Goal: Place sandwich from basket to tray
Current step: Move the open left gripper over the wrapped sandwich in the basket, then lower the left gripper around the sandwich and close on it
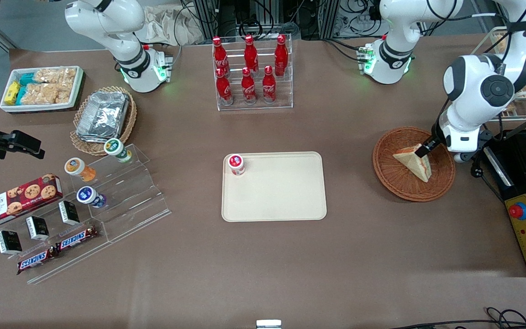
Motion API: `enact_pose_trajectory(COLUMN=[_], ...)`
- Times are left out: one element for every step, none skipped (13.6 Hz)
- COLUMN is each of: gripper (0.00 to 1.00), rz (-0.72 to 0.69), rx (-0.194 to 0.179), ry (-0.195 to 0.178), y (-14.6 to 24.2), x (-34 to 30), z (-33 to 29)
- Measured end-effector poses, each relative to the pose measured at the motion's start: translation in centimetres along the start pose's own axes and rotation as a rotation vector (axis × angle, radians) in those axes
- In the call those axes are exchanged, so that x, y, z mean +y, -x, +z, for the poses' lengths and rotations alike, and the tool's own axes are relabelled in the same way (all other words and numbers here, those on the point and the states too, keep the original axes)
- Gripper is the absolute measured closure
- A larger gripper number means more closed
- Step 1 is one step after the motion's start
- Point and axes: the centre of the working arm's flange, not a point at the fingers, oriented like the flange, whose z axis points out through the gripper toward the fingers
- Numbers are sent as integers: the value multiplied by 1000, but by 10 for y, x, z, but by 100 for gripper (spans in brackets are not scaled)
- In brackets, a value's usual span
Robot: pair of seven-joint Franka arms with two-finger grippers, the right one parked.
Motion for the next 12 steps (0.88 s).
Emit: enact_pose_trajectory(gripper=[0,0,0,0,0,0,0,0,0,0,0,0], rz=[-7,-11,-16,-22,-27,-33,-36,-37,-38,-39,-41,-44], rx=[-3,-4,-2,1,3,7,9,11,11,9,7,6], ry=[-1,0,4,8,12,16,19,22,22,20,19,19], y=[-2,-3,-4,-4,-4,-3,-2,-1,-1,-1,-1,-1], x=[-2,-3,-5,-7,-8,-8,-9,-9,-9,-9,-9,-9], z=[7,14,20,26,31,36,40,44,48,51,53,55])
